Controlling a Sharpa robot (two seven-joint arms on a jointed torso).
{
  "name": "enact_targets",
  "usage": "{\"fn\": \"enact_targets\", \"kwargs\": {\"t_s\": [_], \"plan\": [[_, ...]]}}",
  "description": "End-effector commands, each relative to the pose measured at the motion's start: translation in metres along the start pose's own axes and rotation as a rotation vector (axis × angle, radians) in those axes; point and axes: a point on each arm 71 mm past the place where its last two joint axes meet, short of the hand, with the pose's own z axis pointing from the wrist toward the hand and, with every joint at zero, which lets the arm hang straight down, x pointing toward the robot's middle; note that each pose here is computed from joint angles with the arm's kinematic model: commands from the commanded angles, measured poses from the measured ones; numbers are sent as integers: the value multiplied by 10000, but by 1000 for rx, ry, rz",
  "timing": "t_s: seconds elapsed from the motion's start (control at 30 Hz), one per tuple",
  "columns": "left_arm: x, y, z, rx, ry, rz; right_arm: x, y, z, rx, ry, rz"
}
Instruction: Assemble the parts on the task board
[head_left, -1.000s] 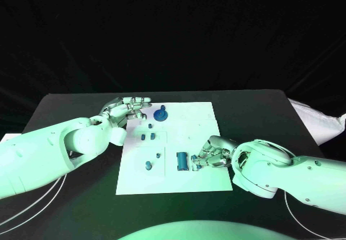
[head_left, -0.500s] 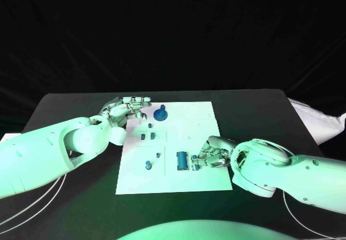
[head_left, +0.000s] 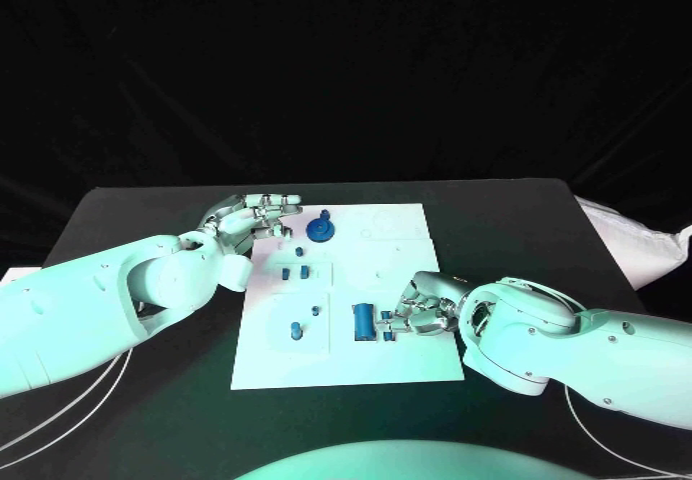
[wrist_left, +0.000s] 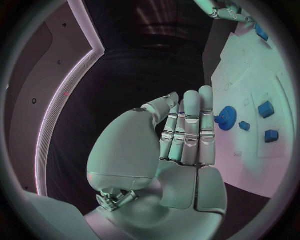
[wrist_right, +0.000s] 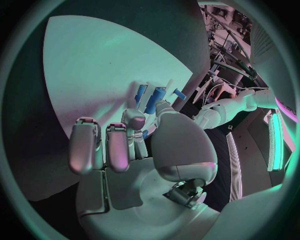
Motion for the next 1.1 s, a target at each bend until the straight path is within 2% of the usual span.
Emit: {"fn": "enact_targets", "kwargs": {"t_s": [0.03,0.33,0.47,0.6,0.77,0.9,1.0,1.1], "plan": [[27,-4,5,6,22,-3,-2,15,-12,-26,-19,-35],[19,0,0,6,20,-3,-20,-43,-55,-47,-24,-40],[14,1,-1,7,16,-2,-71,-91,-88,-79,-36,68],[12,3,5,10,10,-1,-239,-136,-70,-126,-40,234],[13,1,22,21,-7,4,-603,-283,55,-186,-92,433],[-24,1,67,42,-39,19,-896,-441,255,-228,-160,602],[-79,-3,94,58,-69,31,-1049,-547,427,-257,-213,719],[-123,-7,111,68,-92,37,-1134,-612,541,-275,-244,801]]}}
